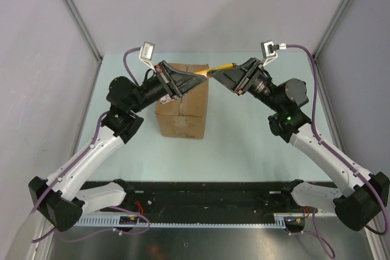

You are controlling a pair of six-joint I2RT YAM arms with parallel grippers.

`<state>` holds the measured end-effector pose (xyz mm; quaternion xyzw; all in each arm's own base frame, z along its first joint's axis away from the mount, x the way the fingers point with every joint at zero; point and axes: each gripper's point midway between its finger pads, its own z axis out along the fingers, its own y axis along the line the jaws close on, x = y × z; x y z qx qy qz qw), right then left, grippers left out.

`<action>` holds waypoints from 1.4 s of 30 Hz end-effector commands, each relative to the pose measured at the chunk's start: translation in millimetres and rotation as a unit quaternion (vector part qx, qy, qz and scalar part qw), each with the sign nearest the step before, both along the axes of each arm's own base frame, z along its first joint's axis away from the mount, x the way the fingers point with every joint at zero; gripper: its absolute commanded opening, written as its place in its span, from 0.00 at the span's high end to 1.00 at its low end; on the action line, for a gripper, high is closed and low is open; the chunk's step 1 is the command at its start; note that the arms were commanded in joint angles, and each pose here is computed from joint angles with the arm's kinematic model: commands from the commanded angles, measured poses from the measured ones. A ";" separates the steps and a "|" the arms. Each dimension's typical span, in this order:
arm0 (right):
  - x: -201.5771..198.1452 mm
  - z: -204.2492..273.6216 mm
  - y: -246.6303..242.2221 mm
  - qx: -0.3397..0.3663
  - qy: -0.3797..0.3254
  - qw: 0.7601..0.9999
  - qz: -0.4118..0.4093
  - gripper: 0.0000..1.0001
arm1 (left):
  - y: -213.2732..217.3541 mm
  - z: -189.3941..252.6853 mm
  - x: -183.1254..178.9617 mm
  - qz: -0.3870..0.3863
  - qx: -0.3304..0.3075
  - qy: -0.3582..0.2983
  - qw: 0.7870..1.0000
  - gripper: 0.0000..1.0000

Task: Unpack the express box

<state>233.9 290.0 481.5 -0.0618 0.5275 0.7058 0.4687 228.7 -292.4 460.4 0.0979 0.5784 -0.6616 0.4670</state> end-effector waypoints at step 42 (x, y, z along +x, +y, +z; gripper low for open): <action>40.6 -54.6 -37.1 -0.133 0.044 0.977 -0.163 1.00 | 118.5 -91.6 86.8 0.283 0.184 0.007 0.941 0.00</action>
